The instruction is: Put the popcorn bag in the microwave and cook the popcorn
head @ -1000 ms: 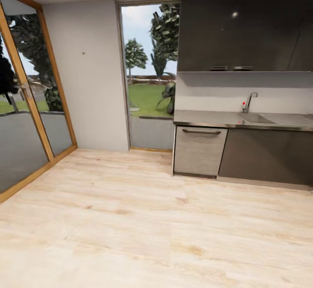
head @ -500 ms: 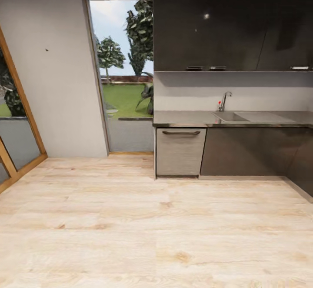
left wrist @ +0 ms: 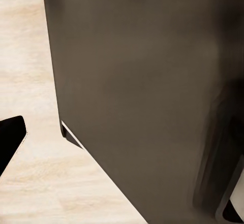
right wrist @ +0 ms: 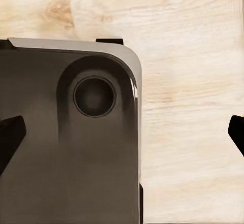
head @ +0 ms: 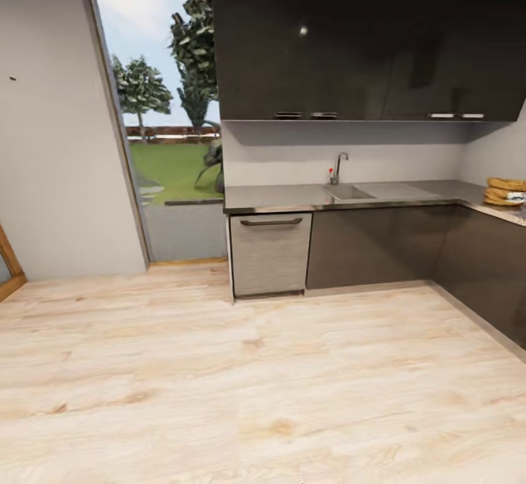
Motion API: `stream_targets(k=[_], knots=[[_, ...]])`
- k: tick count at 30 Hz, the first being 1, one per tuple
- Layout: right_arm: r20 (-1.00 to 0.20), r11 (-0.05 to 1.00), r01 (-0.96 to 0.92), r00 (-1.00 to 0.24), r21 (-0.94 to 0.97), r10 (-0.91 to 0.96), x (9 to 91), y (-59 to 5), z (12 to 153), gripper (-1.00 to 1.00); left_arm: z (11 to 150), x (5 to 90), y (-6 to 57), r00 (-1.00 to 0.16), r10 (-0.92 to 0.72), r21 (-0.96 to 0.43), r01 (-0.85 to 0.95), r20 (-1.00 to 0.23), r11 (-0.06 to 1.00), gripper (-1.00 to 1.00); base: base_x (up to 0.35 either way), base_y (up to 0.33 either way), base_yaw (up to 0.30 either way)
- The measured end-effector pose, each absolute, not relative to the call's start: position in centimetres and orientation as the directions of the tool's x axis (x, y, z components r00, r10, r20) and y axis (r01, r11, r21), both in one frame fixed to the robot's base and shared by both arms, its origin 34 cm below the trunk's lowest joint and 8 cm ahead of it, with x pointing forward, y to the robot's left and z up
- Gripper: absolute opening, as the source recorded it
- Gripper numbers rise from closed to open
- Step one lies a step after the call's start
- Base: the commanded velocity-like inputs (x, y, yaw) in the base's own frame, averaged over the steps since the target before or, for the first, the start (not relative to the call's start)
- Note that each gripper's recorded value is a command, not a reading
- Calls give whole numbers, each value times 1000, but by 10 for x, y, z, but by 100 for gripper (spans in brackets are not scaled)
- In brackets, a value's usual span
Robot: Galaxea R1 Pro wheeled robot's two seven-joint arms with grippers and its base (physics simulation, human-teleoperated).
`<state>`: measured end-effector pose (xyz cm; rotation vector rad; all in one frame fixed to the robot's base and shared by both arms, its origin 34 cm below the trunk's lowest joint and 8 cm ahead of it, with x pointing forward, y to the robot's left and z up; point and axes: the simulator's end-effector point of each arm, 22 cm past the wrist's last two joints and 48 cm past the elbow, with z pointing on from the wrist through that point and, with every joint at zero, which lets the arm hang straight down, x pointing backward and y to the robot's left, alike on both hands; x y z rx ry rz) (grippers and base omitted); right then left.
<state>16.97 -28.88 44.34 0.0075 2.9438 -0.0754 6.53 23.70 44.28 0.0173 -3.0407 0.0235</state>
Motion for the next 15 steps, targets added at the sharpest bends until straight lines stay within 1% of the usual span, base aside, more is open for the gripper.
stream_targets(k=[15], knots=[[-193, 999, 9, -981, -51, -1, 168, -289, 443, 100, 443, 65, 238, -995, -11, -13, -12, 101, 1000, 100, 0, 0, -299]])
